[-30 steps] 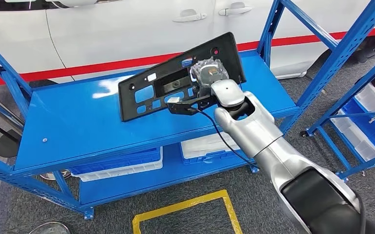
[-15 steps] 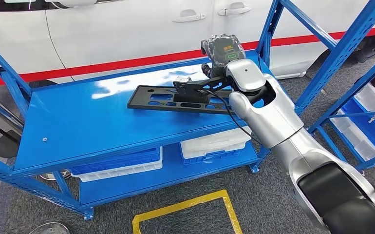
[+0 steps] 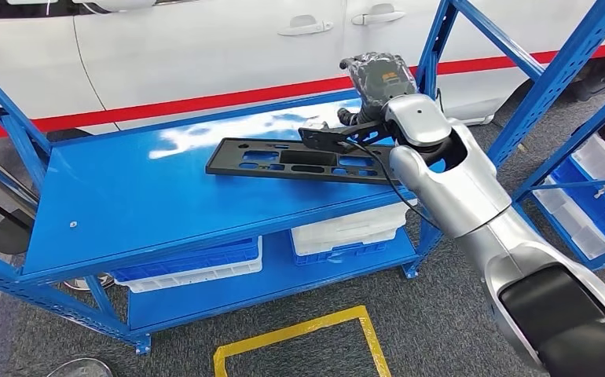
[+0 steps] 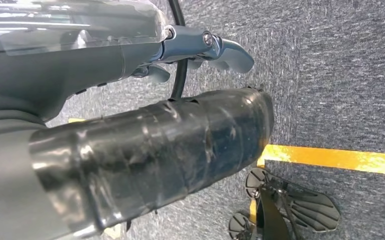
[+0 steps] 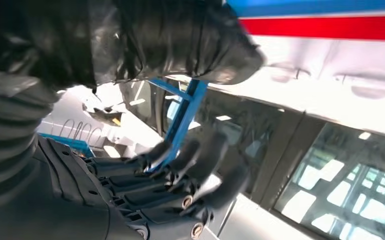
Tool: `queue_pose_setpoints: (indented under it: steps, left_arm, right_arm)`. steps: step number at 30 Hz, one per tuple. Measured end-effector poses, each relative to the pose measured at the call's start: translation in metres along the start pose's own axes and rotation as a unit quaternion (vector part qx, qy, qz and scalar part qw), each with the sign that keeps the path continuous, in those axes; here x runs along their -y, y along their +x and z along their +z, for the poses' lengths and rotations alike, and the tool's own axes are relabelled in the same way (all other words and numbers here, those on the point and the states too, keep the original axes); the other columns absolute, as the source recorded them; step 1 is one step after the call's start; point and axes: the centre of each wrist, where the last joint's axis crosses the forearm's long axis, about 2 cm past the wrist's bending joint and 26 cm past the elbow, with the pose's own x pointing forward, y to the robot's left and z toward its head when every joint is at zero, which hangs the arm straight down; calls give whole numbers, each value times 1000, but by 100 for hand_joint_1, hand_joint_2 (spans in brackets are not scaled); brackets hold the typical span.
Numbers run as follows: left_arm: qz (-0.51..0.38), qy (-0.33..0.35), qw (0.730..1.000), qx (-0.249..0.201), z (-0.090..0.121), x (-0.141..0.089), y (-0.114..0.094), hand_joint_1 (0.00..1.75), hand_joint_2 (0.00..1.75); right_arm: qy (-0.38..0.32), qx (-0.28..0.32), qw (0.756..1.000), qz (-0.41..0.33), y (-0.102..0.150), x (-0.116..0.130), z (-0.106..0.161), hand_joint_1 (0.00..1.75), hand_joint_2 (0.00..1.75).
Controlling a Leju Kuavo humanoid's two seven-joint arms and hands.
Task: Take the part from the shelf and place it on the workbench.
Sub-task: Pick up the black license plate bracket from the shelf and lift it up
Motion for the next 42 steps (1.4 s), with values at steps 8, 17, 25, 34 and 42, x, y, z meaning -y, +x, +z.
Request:
queue_pose_setpoints:
  steps: [8, 17, 25, 34, 42]
  left_arm:
    - [-18, -1, 1000, -3, 0, 0, -3, 0, 0]
    - [-30, -2, 999, -10, 0, 0, -3, 0, 0]
    - [-36, -5, 999, -9, 0, 0, -3, 0, 0]
    - [-33, -4, 999, -12, 0, -3, -2, 0, 0]
    - [-31, -3, 999, -11, 0, -4, -2, 0, 0]
  right_arm:
    - [21, -17, 1000, -11, -16, -30, 14, 0, 0]
    - [84, -46, 995, -41, -23, -95, 26, 0, 0]
    - [119, -59, 990, -49, -30, -116, 32, 0, 0]
    - [145, -65, 985, -61, -32, -133, 37, 0, 0]
    - [155, -69, 983, -65, -33, -141, 39, 0, 0]
